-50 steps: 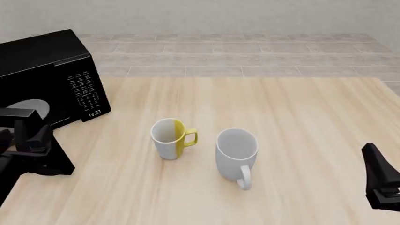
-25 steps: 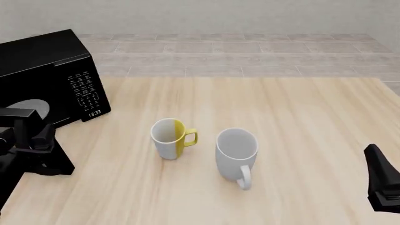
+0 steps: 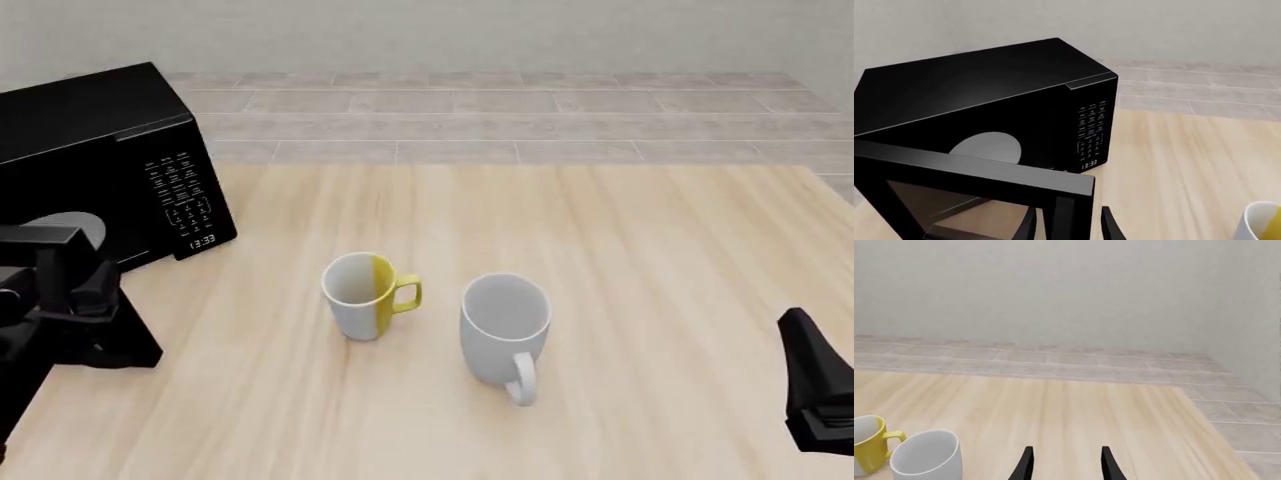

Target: Close the microwave.

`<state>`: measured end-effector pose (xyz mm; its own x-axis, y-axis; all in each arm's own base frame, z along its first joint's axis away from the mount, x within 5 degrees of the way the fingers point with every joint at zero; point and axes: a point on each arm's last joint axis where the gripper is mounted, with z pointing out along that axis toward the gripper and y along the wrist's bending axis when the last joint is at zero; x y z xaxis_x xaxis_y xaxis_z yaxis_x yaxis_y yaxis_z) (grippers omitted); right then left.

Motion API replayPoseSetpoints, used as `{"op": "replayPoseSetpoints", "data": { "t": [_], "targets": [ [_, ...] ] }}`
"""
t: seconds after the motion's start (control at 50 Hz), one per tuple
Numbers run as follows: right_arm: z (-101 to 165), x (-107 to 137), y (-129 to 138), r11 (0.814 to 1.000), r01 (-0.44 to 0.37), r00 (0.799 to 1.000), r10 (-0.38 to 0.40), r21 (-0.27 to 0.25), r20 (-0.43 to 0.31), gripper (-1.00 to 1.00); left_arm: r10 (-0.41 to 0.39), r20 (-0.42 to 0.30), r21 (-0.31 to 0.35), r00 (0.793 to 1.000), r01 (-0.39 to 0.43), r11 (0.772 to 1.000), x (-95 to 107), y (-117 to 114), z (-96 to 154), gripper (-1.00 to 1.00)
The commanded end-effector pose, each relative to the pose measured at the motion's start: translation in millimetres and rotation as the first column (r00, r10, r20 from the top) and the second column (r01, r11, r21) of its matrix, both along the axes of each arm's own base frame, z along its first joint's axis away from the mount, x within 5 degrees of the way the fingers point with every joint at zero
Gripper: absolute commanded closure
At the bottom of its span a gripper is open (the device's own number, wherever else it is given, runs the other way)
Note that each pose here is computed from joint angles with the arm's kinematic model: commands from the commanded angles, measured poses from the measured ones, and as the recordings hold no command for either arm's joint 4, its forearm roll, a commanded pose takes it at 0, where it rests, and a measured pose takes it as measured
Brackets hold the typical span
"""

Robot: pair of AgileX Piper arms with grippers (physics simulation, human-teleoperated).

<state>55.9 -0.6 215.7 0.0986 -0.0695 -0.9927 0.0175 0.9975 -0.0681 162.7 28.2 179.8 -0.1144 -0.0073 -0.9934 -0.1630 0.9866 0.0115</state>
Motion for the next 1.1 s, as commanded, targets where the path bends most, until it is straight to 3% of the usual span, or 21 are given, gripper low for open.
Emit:
{"op": "replayPoseSetpoints", "data": {
  "t": [0.02,1.1],
  "targets": [
    [0,0,0,1.000,0.001,1.000,-0.001,-0.002,0.001,-1.00,-0.001,-0.021,-0.001,1.000,0.001,1.000,15,1,0,-1.00],
    [2,0,0,1.000,-0.003,1.000,0.003,-0.009,0.006,-1.00,0.001,-0.034,0.032,0.999,0.000,1.000,40,7,3,-1.00]
  ]
}}
